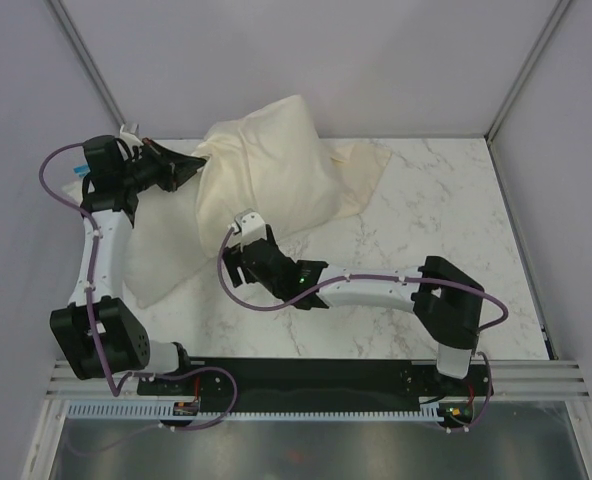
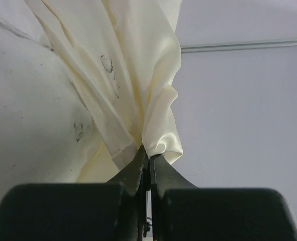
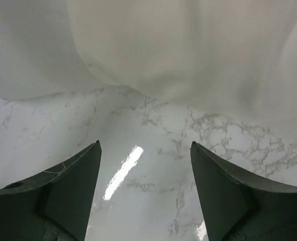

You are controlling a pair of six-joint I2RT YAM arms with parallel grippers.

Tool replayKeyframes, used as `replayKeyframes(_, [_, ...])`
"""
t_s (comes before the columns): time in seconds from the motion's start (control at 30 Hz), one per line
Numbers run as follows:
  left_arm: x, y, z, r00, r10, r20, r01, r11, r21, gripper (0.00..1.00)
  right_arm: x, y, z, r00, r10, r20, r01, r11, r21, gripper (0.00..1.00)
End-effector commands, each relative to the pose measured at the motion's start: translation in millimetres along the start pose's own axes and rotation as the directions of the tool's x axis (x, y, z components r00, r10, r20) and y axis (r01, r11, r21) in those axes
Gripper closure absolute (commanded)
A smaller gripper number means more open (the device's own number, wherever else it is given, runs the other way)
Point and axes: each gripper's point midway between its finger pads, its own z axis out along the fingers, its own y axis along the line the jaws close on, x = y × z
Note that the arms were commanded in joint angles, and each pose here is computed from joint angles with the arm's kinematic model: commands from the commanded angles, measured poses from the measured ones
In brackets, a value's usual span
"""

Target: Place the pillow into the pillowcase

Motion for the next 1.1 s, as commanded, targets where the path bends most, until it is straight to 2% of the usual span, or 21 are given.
replayKeyframes(0.0, [7, -8, -18, 0.987, 0.161, 0.001, -0.161, 0.986, -0.030, 0.97, -74, 19, 12, 0.971, -0.008, 0.238, -0.009, 0.998, 0.070, 0.20])
replayKeyframes(0.2, [17, -7, -31, 0.973, 0.232, 0.008, -0.232, 0.971, -0.057, 0.97, -101, 47, 27, 0.945, 0.011, 0.327, -0.032, 0.998, 0.058, 0.21])
replayKeyframes(0.33, [24, -8, -42, 0.960, 0.278, 0.042, -0.275, 0.958, -0.078, 0.97, -113, 48, 30, 0.928, 0.029, 0.372, -0.065, 0.994, 0.086, 0.21])
replayKeyframes(0.6, [43, -34, -65, 0.939, 0.340, 0.055, -0.339, 0.941, -0.027, 0.96, -112, 45, 48, 0.929, 0.033, 0.368, -0.103, 0.979, 0.174, 0.26])
replayKeyframes(0.7, [47, -37, -68, 0.935, 0.351, 0.054, -0.350, 0.936, -0.024, 0.96, -102, 23, 45, 0.927, 0.054, 0.371, -0.166, 0.947, 0.277, 0.50])
replayKeyframes(0.73, [47, -37, -70, 0.932, 0.359, 0.061, -0.357, 0.933, -0.031, 0.96, -99, 18, 42, 0.925, 0.061, 0.375, -0.179, 0.940, 0.290, 0.62])
replayKeyframes(0.77, [47, -36, -71, 0.931, 0.360, 0.060, -0.359, 0.933, -0.037, 0.96, -110, 14, 31, 0.908, 0.092, 0.409, -0.221, 0.934, 0.279, 0.68])
replayKeyframes(0.8, [47, -35, -71, 0.930, 0.363, 0.061, -0.361, 0.932, -0.042, 0.95, -92, 7, 30, 0.918, 0.082, 0.387, -0.206, 0.935, 0.289, 0.74])
replayKeyframes(0.87, [48, -33, -73, 0.924, 0.375, 0.070, -0.372, 0.927, -0.056, 0.94, -87, 2, 18, 0.911, 0.116, 0.396, -0.228, 0.941, 0.250, 0.88])
replayKeyframes(0.93, [47, -33, -75, 0.915, 0.395, 0.079, -0.391, 0.918, -0.066, 0.91, -84, 4, 11, 0.907, 0.143, 0.396, -0.240, 0.948, 0.207, 0.96])
replayKeyframes(0.97, [48, -35, -78, 0.907, 0.411, 0.087, -0.406, 0.911, -0.068, 0.87, -93, 7, 3, 0.896, 0.166, 0.411, -0.253, 0.953, 0.167, 0.99])
replayKeyframes(1.0, [49, -35, -80, 0.901, 0.424, 0.091, -0.418, 0.905, -0.075, 0.81, -83, 15, 5, 0.910, 0.165, 0.379, -0.223, 0.968, 0.114, 1.00])
replayKeyframes(1.03, [46, -35, -83, 0.883, 0.457, 0.108, -0.448, 0.889, -0.100, 0.61, -83, 21, 3, 0.913, 0.168, 0.371, -0.212, 0.974, 0.080, 1.00])
replayKeyframes(1.07, [46, -37, -88, 0.865, 0.485, 0.125, -0.473, 0.873, -0.117, 0.51, -80, 24, 1, 0.917, 0.170, 0.360, -0.202, 0.978, 0.054, 1.00])
